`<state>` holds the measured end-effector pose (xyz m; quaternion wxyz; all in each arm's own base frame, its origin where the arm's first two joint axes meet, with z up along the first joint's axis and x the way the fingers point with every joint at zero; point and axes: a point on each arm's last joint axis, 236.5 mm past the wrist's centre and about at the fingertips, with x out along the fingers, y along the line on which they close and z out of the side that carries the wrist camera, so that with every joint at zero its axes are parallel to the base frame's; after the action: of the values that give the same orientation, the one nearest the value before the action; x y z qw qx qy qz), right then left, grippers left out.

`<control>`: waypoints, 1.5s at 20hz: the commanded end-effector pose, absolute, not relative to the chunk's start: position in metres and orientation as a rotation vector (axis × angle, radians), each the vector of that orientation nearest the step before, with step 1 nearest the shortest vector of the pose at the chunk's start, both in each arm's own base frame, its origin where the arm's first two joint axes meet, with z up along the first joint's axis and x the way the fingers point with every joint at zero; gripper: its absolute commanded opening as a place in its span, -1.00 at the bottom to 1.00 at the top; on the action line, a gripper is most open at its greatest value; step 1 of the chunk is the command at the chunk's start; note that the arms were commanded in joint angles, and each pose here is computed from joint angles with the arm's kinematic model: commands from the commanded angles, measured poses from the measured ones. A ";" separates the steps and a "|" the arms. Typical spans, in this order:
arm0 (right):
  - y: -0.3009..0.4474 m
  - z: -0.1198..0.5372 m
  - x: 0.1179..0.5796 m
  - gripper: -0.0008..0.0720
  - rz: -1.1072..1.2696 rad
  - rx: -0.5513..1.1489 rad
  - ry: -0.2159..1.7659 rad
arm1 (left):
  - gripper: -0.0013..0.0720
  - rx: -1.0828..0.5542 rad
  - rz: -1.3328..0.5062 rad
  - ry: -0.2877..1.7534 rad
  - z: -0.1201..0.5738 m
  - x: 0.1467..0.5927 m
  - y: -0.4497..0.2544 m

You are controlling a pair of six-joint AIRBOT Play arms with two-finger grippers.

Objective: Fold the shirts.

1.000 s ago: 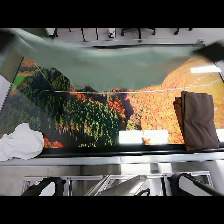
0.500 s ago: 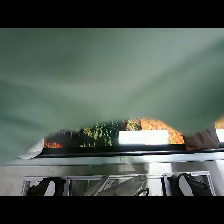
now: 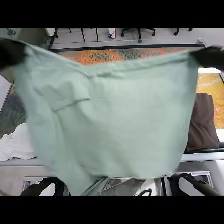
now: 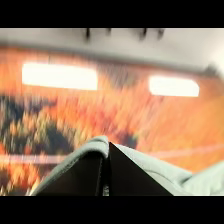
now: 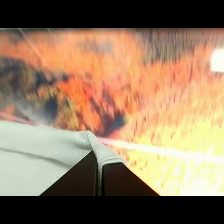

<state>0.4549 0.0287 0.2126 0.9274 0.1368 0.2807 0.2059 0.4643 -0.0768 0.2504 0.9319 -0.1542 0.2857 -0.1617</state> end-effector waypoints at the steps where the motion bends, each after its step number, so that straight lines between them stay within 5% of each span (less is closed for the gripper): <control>1: 0.019 0.047 0.503 -0.94 0.340 0.430 0.808 | -0.91 -0.276 -0.286 0.931 0.052 0.521 -0.090; 5: 0.014 -0.054 0.551 -0.94 0.277 0.624 0.940 | -0.91 -0.322 -0.250 1.088 -0.060 0.574 -0.073; 12: 0.007 -0.028 0.609 -0.94 0.284 0.693 0.880 | -0.91 -0.351 -0.230 0.927 -0.015 0.645 -0.057; 20: 0.000 -0.056 0.546 -0.94 0.242 0.318 1.179 | -0.91 -0.176 -0.204 1.112 -0.011 0.579 -0.036; 30: -0.002 -0.097 0.533 -0.94 0.051 0.046 1.278 | -0.91 -0.031 -0.067 1.501 -0.098 0.514 -0.001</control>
<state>0.5343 0.0085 -0.0927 0.8028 0.0523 0.5918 0.0508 0.5276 -0.0133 -0.0820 0.7553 -0.0301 0.6526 -0.0526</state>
